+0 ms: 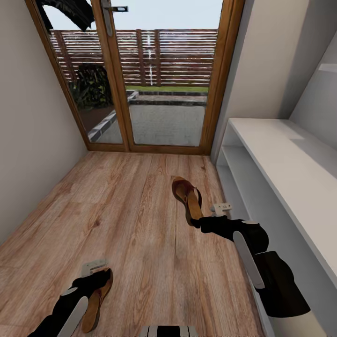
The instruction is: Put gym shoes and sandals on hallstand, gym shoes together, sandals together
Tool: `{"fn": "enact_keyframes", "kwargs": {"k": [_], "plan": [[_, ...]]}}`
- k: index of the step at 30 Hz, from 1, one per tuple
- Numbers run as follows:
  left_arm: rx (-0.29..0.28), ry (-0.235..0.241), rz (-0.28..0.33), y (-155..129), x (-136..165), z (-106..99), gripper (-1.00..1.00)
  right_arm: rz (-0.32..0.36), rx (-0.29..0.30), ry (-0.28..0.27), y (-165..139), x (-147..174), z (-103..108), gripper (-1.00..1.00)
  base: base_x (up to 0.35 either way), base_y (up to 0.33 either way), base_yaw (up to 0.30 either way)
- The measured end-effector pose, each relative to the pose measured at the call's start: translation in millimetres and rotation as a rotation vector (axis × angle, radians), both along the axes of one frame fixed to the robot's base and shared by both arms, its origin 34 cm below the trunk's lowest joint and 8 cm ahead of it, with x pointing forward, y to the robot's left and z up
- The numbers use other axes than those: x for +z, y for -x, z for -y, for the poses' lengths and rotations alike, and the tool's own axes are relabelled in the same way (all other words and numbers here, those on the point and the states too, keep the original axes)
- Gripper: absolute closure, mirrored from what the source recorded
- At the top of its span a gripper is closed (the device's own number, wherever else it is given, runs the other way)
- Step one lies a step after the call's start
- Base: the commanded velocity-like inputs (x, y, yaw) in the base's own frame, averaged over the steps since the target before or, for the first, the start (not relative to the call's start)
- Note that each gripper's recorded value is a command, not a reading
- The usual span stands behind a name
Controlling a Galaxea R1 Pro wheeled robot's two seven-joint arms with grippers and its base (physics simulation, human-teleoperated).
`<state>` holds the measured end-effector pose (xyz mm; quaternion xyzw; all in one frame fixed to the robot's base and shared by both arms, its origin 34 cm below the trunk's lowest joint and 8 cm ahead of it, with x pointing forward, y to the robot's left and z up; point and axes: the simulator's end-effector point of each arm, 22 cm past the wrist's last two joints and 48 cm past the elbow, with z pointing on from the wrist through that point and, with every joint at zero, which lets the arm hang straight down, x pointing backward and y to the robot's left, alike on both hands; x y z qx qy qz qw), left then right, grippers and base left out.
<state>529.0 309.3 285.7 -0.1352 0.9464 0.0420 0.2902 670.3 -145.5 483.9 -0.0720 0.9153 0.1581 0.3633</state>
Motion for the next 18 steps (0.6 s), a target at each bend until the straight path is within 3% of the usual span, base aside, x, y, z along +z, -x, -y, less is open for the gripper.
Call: {"fn": "enact_keyframes", "kwargs": {"k": [6, 7, 10, 14, 18], "plan": [[-0.043, -0.157, 0.045, 2.0, 1.6, -20.2, -1.00, -0.027, 0.003, -0.003, 1.3, -15.7, -3.3, 1.00, 0.000, 0.000, 0.000], [-0.048, -0.195, 0.044, 6.9, 0.6, -27.3, -1.00, -0.031, 0.003, -0.003, 1.4, -18.2, -3.5, 1.00, 0.000, 0.000, 0.000], [-0.052, -0.236, 0.005, 19.3, -8.8, -40.1, -1.00, -0.043, 0.003, -0.003, 1.9, -25.7, -3.6, 1.00, 0.000, 0.000, 0.000], [-0.062, -0.246, -0.093, 41.4, -29.8, -49.2, -1.00, -0.060, 0.003, -0.003, 2.6, -35.7, -3.6, 1.00, 0.000, 0.000, 0.000], [-0.099, -0.200, -0.130, 46.8, -44.9, -42.0, -1.00, -0.076, 0.002, -0.002, 3.6, -45.9, -3.2, 1.00, 0.000, 0.000, 0.000]]}}
